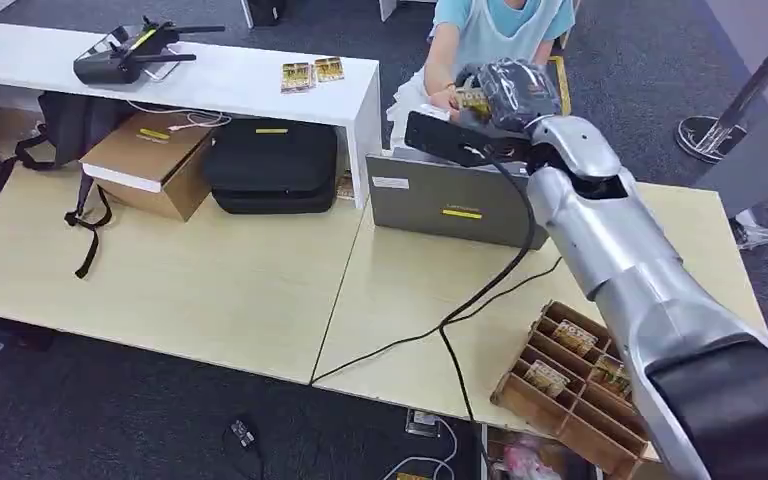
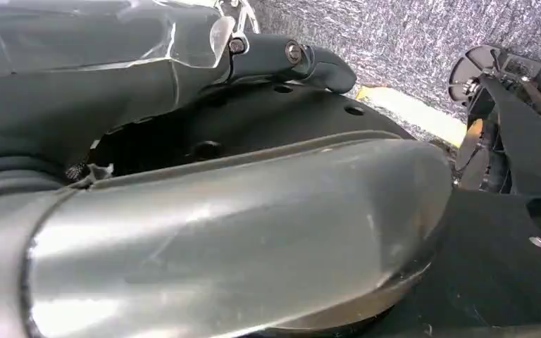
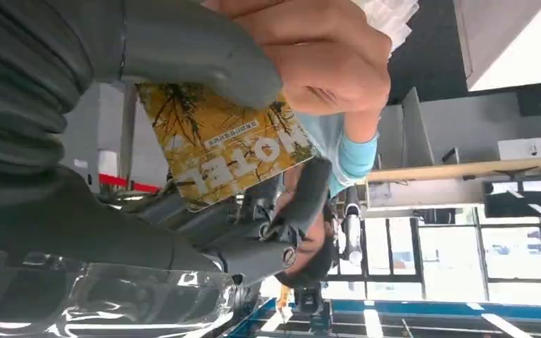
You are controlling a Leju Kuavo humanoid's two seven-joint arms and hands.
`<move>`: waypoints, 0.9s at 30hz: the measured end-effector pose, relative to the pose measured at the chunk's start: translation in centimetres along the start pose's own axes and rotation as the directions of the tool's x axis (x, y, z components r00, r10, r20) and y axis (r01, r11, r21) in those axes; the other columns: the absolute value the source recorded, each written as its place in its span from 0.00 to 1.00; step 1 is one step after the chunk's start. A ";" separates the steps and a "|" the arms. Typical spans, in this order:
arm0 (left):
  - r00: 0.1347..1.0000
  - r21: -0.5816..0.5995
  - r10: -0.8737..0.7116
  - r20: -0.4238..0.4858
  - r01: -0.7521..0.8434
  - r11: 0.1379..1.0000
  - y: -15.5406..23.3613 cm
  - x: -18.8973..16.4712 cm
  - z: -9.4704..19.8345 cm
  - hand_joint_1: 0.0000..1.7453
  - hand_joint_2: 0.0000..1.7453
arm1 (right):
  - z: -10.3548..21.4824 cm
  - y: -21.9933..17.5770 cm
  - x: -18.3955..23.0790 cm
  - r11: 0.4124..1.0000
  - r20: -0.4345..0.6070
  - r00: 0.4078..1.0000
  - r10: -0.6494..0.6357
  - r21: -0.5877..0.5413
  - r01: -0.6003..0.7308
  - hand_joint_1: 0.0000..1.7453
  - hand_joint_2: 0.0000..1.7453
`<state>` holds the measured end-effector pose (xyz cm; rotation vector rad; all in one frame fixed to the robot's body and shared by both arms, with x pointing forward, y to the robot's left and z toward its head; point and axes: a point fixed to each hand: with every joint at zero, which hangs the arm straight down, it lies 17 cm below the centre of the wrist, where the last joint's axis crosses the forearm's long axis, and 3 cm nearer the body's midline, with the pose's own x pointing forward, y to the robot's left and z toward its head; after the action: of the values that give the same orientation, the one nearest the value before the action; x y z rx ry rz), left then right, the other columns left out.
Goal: Pass the card to the sensor for recognition and then transmit it.
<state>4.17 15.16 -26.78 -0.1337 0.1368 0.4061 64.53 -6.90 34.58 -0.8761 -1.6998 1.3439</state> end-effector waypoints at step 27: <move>0.999 0.029 0.044 0.000 -0.044 0.999 0.4 0.1 -0.1 0.00 0.00 | 3.0 -7.4 -5.9 0.756 0.152 0.774 -0.615 -0.166 0.633 0.00 1.00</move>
<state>4.09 15.58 -26.90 -0.1023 0.1466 0.4480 64.20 -14.87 40.43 -0.2872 -1.9878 0.7572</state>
